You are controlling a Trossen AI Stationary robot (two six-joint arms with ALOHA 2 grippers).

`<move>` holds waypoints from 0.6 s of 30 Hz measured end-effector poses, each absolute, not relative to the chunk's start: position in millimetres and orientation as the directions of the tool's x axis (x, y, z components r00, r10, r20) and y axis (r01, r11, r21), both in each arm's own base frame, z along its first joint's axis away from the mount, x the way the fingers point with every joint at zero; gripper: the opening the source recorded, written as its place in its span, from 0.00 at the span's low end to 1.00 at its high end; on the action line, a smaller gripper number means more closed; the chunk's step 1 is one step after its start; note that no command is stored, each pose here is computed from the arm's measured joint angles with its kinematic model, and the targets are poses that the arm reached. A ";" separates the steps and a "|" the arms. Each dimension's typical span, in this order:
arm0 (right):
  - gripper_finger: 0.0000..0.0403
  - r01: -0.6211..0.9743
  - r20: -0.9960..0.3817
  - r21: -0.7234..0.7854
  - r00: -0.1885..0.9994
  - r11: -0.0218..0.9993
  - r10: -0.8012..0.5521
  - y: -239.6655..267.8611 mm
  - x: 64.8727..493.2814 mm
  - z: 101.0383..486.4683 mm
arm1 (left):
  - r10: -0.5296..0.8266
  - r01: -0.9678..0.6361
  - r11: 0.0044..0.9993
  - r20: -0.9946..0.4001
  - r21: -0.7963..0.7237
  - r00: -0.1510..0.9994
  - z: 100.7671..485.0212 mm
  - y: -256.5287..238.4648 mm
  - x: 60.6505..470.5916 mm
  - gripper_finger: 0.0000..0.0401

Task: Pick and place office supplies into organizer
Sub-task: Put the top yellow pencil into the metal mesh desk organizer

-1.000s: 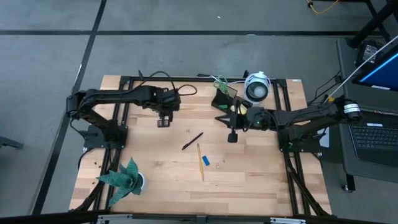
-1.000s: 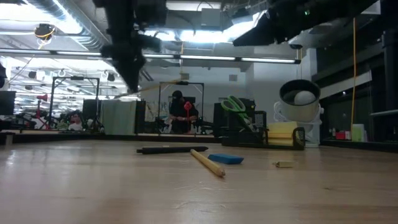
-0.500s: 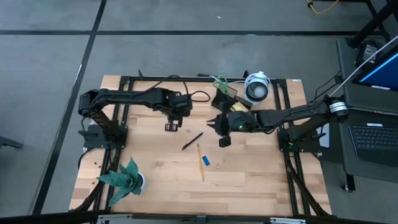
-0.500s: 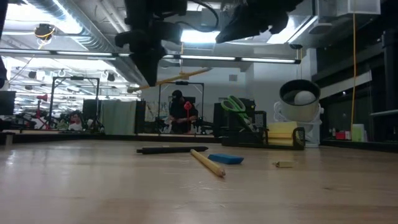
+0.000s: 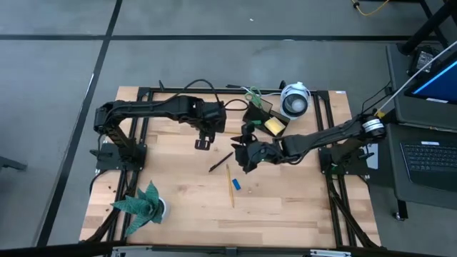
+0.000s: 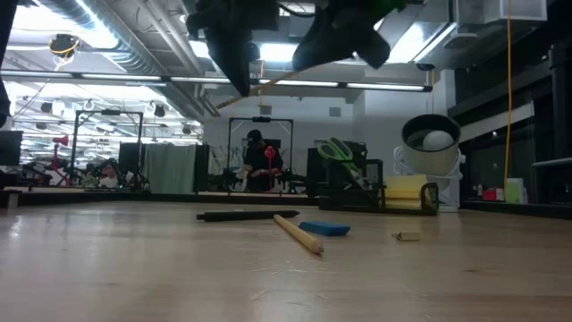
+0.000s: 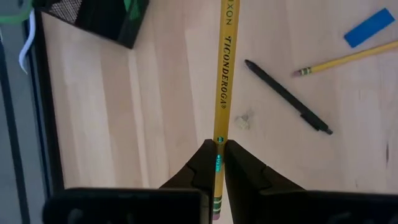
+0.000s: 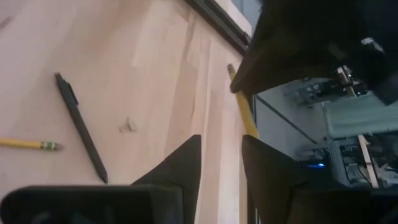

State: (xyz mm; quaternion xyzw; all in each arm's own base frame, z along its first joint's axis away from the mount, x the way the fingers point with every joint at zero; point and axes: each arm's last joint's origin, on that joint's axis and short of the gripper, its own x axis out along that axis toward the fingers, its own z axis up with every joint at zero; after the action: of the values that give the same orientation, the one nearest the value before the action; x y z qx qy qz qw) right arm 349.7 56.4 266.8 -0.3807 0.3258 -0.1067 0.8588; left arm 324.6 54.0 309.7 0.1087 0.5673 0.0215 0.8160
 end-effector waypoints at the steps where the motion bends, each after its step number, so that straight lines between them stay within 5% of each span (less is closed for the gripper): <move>1: 0.30 -0.070 -0.480 -0.732 0.759 0.678 -0.439 56.4 351.0 264.5 | 0.156 0.091 0.975 -0.921 0.201 0.356 309.6 52.6 324.8 0.04; 18: 0.29 -0.050 -0.426 -0.810 0.736 0.585 -0.527 35.2 363.0 260.4 | 0.129 0.088 0.981 -0.924 0.172 0.360 309.4 47.2 325.5 0.04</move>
State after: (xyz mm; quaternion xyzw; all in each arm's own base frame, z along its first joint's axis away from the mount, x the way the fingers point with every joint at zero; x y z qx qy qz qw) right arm 363.0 35.2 260.4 -0.4322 0.3336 -0.1445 0.8252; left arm 325.5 47.2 309.4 0.0963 0.5657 0.0125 0.8189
